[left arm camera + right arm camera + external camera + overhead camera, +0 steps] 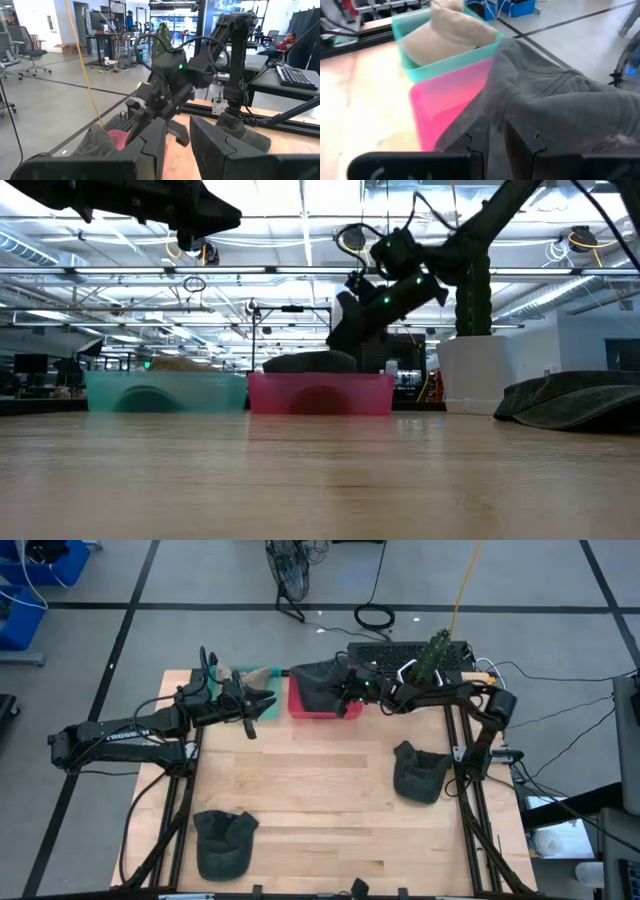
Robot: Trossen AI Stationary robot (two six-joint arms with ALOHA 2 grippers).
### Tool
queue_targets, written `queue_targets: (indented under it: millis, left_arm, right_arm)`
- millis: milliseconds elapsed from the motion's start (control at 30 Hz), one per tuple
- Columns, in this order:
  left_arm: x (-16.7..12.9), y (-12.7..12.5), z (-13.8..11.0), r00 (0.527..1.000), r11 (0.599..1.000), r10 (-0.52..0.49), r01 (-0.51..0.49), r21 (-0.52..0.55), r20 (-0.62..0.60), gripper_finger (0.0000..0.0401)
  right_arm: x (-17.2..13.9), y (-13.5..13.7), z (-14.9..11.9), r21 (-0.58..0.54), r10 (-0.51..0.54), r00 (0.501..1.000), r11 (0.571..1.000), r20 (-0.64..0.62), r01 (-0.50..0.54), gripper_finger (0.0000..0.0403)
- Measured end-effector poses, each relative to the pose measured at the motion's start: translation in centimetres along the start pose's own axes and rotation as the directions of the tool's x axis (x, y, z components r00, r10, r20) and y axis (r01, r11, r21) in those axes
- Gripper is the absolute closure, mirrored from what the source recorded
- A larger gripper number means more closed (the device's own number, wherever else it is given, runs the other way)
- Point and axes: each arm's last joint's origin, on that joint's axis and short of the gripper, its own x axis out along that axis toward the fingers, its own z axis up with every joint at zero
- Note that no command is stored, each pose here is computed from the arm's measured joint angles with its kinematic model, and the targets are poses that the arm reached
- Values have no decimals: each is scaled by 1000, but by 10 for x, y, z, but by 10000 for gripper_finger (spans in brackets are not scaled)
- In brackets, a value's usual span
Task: Pick & Place hat
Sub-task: Put the top black cap into the red bin
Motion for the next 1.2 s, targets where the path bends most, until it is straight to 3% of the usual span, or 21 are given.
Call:
queue_targets:
  millis: [167,300,533,833,1200]
  left_arm:
    - [0,0,0,1000,1000,-1,1,-9,-1,308]
    - [0,0,0,1000,1000,0,0,-13,-5,308]
    - [0,0,-2,1000,1000,0,-1,-9,-23,308]
    - [0,0,-2,1000,1000,2,-2,-15,-19,308]
    - [0,0,-2,1000,999,1,-2,-35,-18,308]
  right_arm:
    - [-18,26,8,-40,63,996,997,-65,-65,355]
    - [-38,48,7,-111,107,975,985,-196,-130,355]
    - [-98,75,3,-129,139,868,966,-476,-225,355]
    - [-169,94,-18,2,120,664,985,-738,-175,336]
    - [-199,84,-81,61,87,558,996,-825,-65,245]
